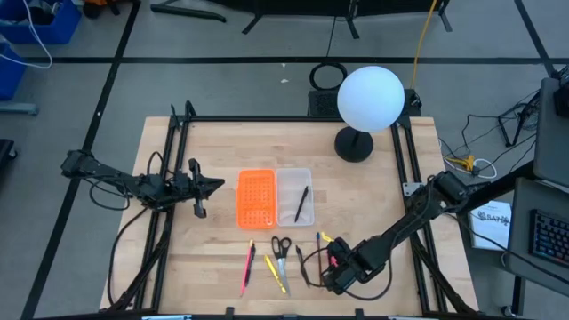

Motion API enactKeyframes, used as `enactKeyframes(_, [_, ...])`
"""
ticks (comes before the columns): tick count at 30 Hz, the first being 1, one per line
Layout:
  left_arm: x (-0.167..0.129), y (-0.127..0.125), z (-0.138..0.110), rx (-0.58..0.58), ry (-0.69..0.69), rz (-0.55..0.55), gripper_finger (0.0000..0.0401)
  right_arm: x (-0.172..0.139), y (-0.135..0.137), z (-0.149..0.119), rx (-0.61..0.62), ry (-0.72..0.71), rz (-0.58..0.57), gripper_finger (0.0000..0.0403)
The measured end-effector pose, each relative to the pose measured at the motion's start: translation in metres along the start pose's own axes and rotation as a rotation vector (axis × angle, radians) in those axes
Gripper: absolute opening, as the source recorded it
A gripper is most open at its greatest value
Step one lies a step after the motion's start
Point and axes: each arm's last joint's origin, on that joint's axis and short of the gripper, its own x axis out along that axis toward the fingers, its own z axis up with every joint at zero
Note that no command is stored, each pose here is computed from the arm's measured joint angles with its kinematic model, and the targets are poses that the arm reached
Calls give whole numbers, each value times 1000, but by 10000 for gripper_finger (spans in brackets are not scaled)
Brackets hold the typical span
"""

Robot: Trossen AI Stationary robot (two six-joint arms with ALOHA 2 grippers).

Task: Pick & place school supplies into a supply box
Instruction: Put the pink pen into the supply box

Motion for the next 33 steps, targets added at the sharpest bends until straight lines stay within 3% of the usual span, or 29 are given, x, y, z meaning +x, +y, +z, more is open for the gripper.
enactKeyframes(10, [0,0,-1,8,7,0,26,41,0,-3,-44,59,-122,189])
enactKeyframes(19, [0,0,0,1,2,0,26,66,-14,-2,-154,80,-309,189])
enactKeyframes(24, [0,0,0,0,1,0,26,72,-17,-2,-176,56,-285,171])
enactKeyframes(33, [0,0,0,-3,1,0,26,76,-14,0,-143,48,-215,90])
